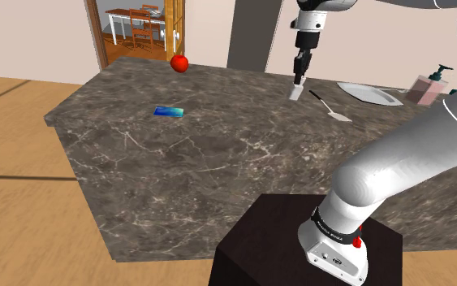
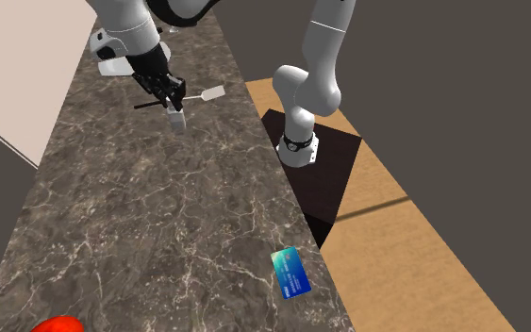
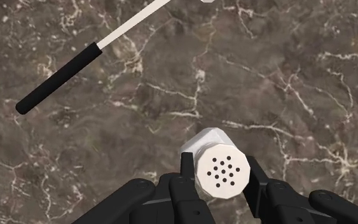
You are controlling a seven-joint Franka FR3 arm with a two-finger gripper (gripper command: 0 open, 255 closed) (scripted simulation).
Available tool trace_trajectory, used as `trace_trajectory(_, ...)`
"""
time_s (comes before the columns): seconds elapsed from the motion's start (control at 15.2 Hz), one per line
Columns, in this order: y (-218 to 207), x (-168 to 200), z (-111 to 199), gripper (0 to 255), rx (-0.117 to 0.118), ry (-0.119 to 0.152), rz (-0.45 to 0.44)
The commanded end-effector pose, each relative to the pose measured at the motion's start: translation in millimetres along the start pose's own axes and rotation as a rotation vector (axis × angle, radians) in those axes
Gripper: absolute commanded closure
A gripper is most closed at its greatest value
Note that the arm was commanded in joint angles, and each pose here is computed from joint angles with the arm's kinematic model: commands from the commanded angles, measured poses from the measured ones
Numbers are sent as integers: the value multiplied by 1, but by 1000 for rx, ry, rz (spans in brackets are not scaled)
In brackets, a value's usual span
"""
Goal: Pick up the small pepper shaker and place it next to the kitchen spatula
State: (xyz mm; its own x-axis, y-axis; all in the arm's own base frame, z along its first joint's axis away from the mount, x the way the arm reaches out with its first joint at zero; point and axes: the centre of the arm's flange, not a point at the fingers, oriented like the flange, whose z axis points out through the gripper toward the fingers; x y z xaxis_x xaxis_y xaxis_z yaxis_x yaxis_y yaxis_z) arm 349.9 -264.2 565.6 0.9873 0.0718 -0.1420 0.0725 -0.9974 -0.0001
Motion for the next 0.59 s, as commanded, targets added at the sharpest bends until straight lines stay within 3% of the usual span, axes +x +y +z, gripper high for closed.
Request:
trace_trajectory(0.0,0,0,0,255,0,0,0)
trace_trajectory(0.13,0,0,0,255,0,0,0)
trace_trajectory(0.2,0,0,0,0,0,0,0)
trace_trajectory(0.53,0,0,0,0,0,0,0)
